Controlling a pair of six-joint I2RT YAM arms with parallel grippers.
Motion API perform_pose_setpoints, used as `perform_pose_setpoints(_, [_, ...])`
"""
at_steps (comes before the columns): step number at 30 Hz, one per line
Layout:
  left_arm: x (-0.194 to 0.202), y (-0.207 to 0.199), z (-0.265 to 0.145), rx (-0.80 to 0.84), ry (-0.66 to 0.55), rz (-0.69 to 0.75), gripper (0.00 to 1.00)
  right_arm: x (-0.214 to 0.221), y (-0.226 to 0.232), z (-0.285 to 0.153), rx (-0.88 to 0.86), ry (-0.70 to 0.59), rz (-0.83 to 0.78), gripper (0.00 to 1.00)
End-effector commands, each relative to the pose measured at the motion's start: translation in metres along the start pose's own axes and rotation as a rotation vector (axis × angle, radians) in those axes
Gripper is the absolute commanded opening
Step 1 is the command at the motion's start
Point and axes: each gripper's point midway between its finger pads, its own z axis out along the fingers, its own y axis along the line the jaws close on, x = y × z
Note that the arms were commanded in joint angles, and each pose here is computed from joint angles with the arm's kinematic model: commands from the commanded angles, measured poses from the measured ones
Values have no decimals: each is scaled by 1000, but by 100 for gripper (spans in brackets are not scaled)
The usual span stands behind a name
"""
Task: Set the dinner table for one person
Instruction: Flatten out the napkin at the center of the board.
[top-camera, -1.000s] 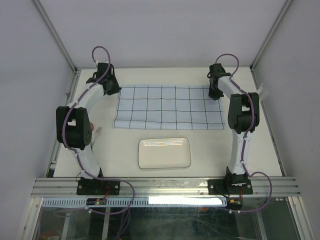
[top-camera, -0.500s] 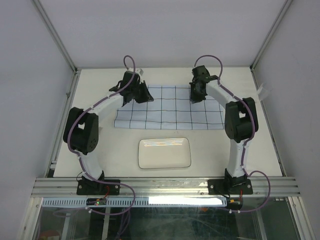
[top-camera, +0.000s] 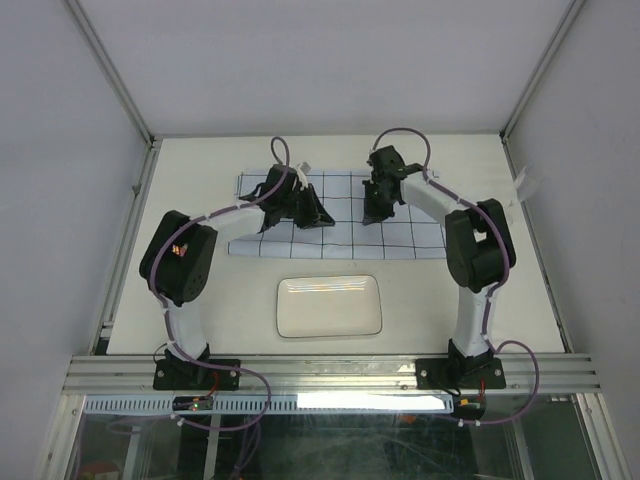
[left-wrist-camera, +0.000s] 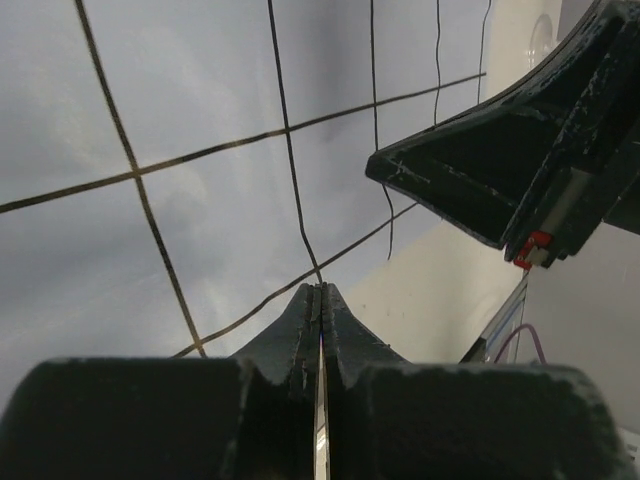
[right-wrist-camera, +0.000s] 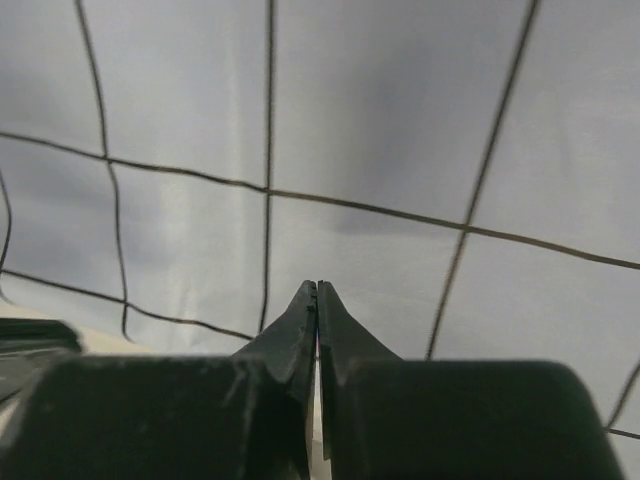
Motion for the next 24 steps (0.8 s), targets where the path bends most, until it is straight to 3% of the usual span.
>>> perform_pose_setpoints(1, [13, -26, 12, 108, 24, -8, 0, -1, 43, -24, -134, -47, -15, 0])
perform_pose_setpoints(16, [58, 15, 28, 49, 138, -44, 0, 45, 80, -25, -256, 56, -36, 0])
perform_pose_setpoints(24, [75, 32, 32, 31, 175, -66, 0, 73, 79, -3, -250, 134, -33, 0])
